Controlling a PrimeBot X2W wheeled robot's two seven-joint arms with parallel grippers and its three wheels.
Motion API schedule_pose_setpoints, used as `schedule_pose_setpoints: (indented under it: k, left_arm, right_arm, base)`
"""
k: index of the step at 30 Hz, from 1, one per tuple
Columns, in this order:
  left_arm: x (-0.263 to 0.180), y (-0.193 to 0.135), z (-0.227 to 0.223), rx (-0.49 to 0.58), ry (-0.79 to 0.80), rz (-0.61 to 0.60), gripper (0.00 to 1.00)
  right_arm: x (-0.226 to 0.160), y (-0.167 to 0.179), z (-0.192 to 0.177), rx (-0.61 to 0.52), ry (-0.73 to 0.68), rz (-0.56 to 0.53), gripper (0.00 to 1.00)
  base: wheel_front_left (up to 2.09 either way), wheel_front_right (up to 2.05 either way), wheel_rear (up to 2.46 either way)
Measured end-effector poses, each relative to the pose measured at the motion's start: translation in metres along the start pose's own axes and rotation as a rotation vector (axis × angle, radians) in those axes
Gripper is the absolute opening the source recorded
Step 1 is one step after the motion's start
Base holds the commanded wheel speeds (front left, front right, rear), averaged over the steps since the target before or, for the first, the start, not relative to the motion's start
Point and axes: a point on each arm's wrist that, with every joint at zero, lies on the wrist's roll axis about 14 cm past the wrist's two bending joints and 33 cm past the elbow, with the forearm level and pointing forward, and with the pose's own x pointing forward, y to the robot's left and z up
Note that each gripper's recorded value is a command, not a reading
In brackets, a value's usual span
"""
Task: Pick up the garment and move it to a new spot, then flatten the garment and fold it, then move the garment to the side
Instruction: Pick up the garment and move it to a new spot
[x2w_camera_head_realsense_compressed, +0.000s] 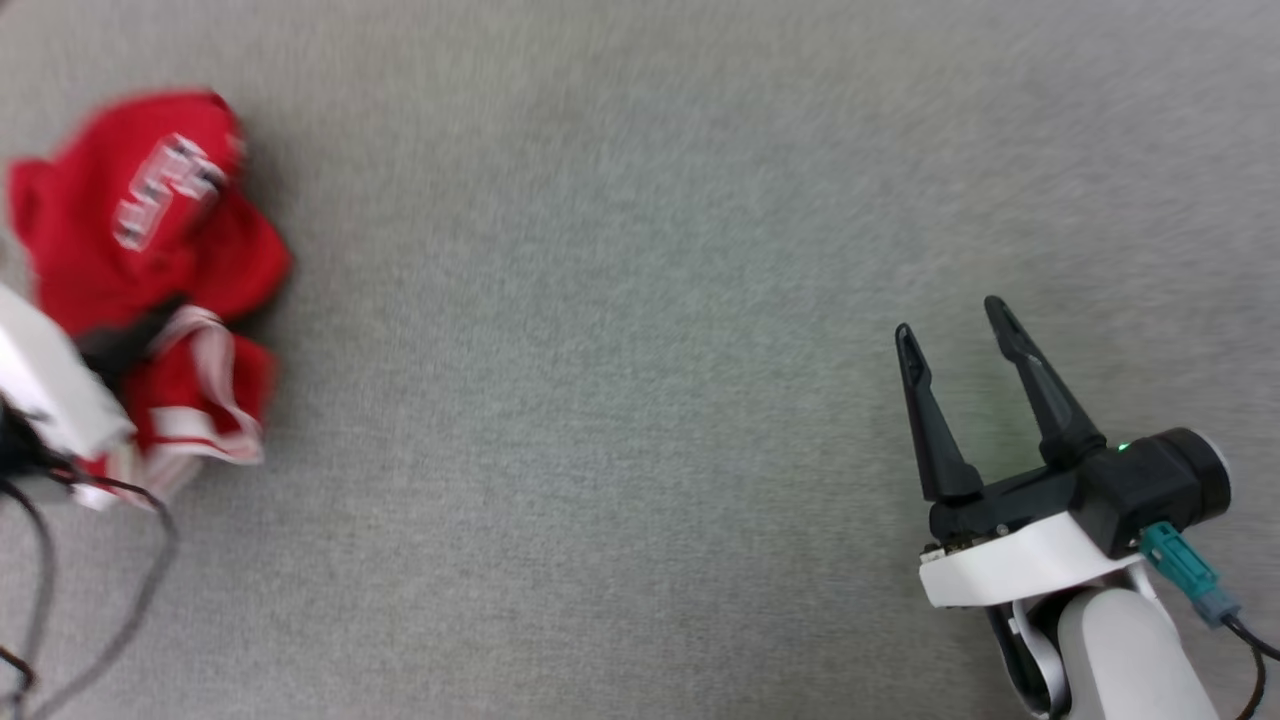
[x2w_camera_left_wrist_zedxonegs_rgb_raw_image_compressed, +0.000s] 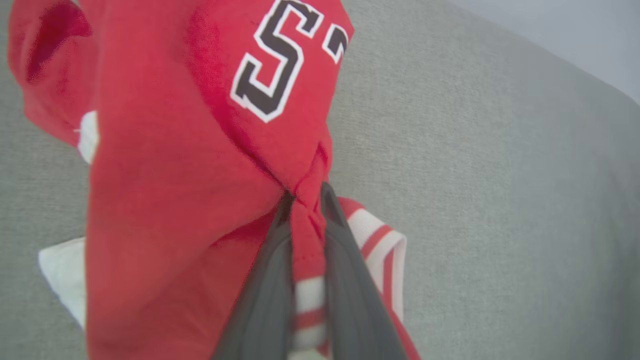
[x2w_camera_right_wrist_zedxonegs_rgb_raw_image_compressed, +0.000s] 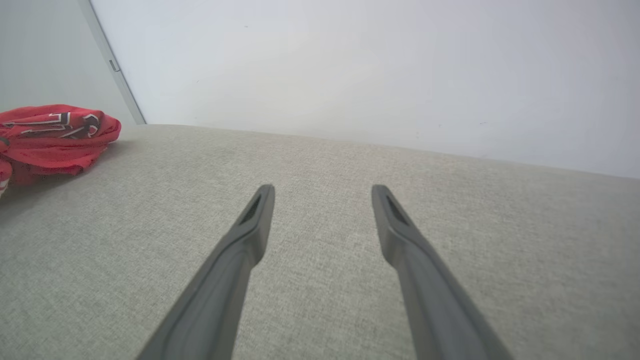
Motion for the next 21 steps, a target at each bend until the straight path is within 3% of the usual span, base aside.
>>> schedule_pose_setpoints:
  k: [4,17,21]
  left_arm:
    - [0.0,-0.038,-0.011,0.044,-0.015,-0.098,0.0]
    - [0.032,-0.264,-0.065,0.12,-0.044,-0.618,0.0]
    - [0.044,-0.318,-0.076,0.171,-0.026,-0.702,0.0]
  right_arm:
    - [-0.008,-0.004,0.021,0.002,-0.041,-0.021,1.0]
    - [-0.062,-0.039,0.072,-0.022,-0.137,-0.169,1.0]
    - [-0.076,-0.054,0.076,-0.034,-0.142,-0.223,1.0]
  base:
    - [0.0,0.0,0.0]
    - [0.0,0.0,0.0]
    - [0.0,0.0,0.0]
